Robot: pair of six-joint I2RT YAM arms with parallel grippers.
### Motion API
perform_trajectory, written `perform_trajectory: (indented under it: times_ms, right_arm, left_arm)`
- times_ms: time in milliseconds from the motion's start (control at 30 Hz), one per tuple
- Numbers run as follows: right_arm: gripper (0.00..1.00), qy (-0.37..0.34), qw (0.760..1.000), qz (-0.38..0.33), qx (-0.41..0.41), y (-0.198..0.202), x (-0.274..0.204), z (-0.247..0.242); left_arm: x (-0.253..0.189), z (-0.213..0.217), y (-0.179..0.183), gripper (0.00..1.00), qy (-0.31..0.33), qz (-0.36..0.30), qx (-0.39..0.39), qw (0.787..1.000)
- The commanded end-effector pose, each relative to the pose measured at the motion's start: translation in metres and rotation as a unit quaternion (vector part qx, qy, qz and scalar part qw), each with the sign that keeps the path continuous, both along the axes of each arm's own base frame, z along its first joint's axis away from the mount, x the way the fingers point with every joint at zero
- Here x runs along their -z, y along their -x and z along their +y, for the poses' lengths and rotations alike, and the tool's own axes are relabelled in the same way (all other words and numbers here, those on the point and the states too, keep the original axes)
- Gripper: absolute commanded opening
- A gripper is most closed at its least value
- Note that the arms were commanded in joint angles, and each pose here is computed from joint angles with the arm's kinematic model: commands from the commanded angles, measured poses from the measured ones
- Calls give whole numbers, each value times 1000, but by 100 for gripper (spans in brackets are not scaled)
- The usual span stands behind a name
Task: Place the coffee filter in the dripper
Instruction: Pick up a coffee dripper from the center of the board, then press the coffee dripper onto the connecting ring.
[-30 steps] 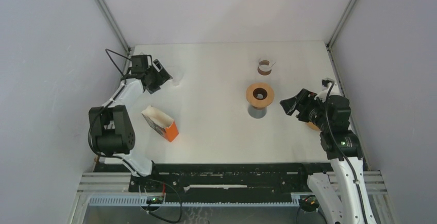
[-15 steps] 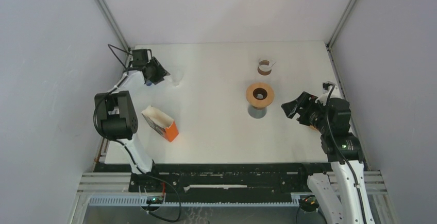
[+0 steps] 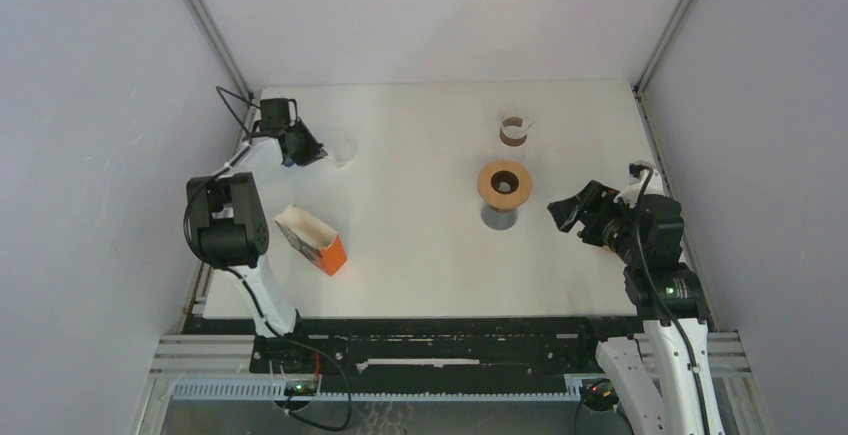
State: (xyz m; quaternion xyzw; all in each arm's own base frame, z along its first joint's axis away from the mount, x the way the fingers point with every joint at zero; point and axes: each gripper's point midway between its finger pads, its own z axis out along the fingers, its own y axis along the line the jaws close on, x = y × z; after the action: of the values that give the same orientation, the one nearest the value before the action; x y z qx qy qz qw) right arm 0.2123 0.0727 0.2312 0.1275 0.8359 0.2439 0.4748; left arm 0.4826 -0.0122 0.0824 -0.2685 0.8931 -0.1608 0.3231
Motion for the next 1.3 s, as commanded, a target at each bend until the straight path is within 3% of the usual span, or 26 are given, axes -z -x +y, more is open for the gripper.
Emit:
perform_trajectory:
  times_ms: [0, 100, 533, 900, 1267]
  right_arm:
    - [86, 5, 1000, -20, -8, 0, -11, 1]
    - [86, 5, 1000, -19, -11, 1, -10, 2]
    - [84, -7, 999, -17, -31, 6, -21, 11]
    - [80, -19, 998, -17, -49, -1, -39, 21]
    - [77, -32, 996, -20, -77, -12, -51, 42]
  left_arm:
    - [-48, 0, 9, 8, -26, -52, 22, 998]
    - [-62, -9, 19, 0, -26, -59, 36, 997]
    - [-124, -98, 82, 0, -6, -90, 156, 984]
    - [-166, -185, 146, 0, 27, -120, 266, 956]
    - [-211, -275, 174, 0, 64, -143, 358, 920]
